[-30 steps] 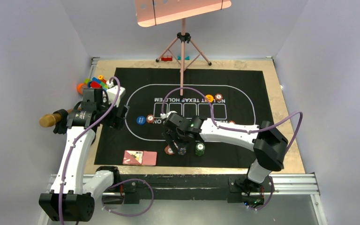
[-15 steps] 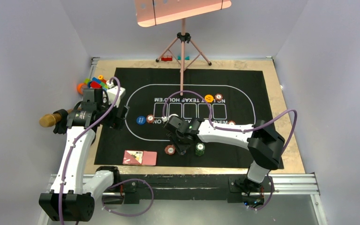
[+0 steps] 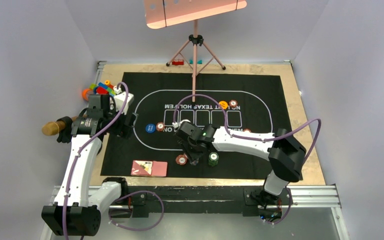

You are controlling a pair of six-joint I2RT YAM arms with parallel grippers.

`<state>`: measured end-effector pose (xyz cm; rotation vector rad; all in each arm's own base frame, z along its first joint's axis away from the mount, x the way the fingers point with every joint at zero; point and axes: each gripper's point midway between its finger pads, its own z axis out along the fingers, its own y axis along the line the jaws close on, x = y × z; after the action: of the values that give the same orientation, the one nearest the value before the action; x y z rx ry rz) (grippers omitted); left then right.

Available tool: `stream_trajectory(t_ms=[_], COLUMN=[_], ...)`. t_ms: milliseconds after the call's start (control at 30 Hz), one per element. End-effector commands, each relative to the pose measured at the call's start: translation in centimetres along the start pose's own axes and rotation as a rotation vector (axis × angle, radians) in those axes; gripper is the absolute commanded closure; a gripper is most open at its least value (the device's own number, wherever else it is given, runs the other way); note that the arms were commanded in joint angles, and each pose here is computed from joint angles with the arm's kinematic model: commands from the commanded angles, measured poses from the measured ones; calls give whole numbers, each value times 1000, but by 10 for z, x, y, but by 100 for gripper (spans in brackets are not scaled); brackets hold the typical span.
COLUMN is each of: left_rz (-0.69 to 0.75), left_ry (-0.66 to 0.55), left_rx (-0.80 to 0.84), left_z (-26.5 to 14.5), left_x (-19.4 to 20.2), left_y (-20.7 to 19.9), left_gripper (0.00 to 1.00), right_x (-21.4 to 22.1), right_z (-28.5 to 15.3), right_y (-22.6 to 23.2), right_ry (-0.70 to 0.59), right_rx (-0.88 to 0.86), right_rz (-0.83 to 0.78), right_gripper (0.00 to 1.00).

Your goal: Distribute texas hold em gaming equipment

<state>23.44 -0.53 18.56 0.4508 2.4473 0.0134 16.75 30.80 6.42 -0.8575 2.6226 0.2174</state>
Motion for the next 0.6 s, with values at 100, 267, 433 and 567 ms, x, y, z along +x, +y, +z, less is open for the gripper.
stream_trajectory(t_ms=[100,267,433,567], left_rz=[3,1,-6,-14], left_ry=[-28,-19,-14,-15], left_rx=[-2,3,1,7], left_z=[-2,0,1,-1], left_x=[-7,-7,-8,-10], left_y=[2,2,3,2], left_gripper=[0,0,0,0], right_x=[-66,-123,-178,-207], right_z=[-52,-42,5,33], right_y=[13,24,27,24], right_ry=[-188,-237,-244,-252], right_rx=[-40,-45,-24,-16], right_rz=[22,5,6,19], right_gripper=[82,84,86,87])
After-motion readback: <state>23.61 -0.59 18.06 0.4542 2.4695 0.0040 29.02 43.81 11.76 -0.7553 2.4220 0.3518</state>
